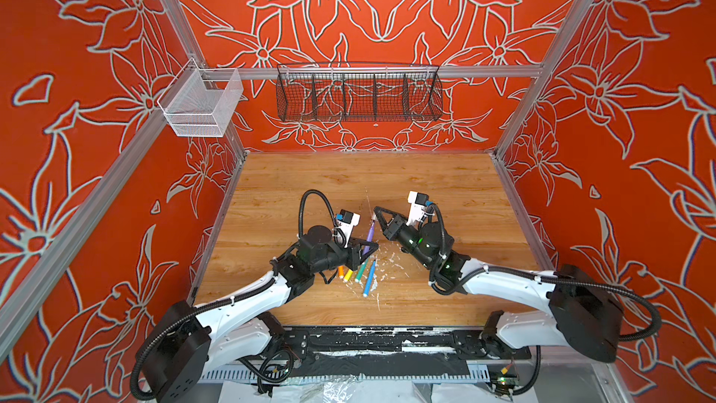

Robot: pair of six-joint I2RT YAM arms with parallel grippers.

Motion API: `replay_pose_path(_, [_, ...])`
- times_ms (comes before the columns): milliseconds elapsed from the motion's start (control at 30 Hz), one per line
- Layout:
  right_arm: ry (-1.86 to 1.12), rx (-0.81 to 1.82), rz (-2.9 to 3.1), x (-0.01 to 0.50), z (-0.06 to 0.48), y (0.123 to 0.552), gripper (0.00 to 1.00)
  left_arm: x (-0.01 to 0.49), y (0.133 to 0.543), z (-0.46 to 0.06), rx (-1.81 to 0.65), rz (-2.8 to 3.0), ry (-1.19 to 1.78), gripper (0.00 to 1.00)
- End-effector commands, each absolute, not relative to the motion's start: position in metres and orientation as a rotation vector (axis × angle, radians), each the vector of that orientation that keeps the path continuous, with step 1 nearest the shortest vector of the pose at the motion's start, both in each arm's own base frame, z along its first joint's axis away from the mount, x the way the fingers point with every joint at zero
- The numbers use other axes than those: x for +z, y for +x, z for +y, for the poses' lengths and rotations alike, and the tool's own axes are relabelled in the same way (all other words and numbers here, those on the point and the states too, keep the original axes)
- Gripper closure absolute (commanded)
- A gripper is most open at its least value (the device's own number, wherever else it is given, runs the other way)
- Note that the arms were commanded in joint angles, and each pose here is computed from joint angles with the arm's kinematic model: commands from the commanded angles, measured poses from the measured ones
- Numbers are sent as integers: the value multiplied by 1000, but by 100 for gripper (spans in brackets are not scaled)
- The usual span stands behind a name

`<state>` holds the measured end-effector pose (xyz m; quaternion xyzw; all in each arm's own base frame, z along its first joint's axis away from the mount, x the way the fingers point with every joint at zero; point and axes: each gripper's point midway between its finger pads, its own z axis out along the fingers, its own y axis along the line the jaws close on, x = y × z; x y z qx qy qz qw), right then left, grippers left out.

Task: Insert pens into pen caps
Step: Put on the pen cap to the pen.

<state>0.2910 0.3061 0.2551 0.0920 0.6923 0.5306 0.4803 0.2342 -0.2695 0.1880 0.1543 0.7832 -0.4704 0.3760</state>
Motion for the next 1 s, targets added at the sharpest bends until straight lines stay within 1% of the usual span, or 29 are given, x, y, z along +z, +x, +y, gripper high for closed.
replay_pose_path(0, [251, 1332, 1658, 261, 307, 290, 85, 192, 235, -267, -1182, 1984, 394, 100])
replay_pose_path(300, [254, 1371, 1652, 264, 305, 282, 85, 189, 237, -267, -1174, 1998, 389, 100])
replay_pose_path(600, [249, 1385, 1673, 253, 310, 275, 85, 190, 236, -267, -1173, 1996, 390, 100])
replay_pose_path(967, [183, 1424, 1685, 251, 322, 261, 84, 192, 235, -266, -1190, 1984, 384, 100])
